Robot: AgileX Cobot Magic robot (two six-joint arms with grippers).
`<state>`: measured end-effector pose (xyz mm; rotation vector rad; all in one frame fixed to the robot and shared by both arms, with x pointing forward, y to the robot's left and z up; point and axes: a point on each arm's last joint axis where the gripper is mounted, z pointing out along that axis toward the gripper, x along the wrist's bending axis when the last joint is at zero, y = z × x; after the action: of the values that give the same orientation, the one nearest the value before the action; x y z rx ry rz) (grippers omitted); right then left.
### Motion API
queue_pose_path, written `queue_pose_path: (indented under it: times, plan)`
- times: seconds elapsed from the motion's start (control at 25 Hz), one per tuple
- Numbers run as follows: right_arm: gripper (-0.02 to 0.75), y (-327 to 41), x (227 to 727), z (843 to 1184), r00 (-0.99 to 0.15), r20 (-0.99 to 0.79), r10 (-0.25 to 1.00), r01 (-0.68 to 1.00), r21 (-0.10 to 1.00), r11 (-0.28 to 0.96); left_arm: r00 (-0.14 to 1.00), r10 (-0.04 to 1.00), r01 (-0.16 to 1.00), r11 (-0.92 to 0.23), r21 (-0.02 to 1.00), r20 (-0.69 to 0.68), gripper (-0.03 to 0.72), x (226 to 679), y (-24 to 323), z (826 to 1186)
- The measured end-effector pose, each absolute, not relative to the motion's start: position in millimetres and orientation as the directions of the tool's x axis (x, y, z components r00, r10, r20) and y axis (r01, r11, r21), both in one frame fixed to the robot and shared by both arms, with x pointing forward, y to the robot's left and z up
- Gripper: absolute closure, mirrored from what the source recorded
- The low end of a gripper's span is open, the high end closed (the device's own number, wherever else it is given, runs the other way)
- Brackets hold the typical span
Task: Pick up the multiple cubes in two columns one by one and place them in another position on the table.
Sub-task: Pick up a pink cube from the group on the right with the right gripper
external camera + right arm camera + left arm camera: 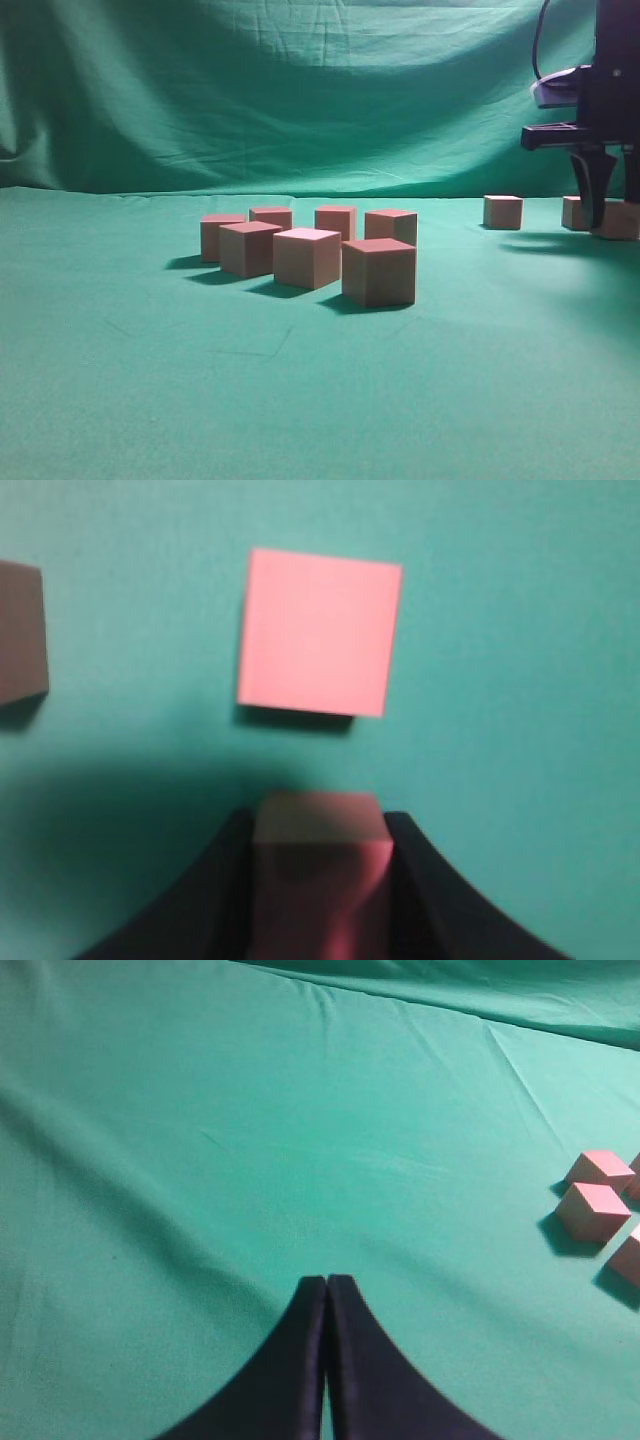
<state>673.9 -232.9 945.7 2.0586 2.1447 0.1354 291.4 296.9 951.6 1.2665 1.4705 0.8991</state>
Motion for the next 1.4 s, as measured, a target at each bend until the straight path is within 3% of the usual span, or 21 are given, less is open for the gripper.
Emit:
queue_pose_path:
  times: [0.16, 0.44, 0.84, 1.04, 1.4]
  plan:
    - [0.473, -232.7, 666.2, 970.8, -0.025, -0.037, 0.999, 0.981, 0.193, 0.031, 0.001, 0.980, 0.272, 0.189, 0.944, -0.197, 0.688, 291.4, 296.9, 951.6]
    - [0.473, -232.9, 630.4, 1050.2, -0.023, -0.012, 1.000, 0.971, 0.240, 0.025, 0.001, 0.980, 0.272, 0.189, 0.944, -0.197, 0.688, 291.4, 296.9, 951.6]
    - [0.473, -188.1, 539.9, 1145.1, -0.225, 0.017, 0.974, 0.885, 0.421, 0.198, 0.001, 0.980, 0.272, 0.189, 0.944, -0.197, 0.688, 291.4, 296.9, 951.6]
    - [0.473, -162.6, 473.3, 1135.3, -0.391, 0.016, 0.920, 0.851, 0.388, 0.354, 0.001, 0.980, 0.272, 0.189, 0.944, -0.197, 0.688, 291.4, 296.9, 951.6]
    - [0.473, -105.1, 401.9, 1069.6, -0.675, 0.073, 0.734, 0.719, 0.290, 0.632, 0.001, 0.980, 0.272, 0.189, 0.944, -0.197, 0.688, 291.4, 296.9, 951.6]
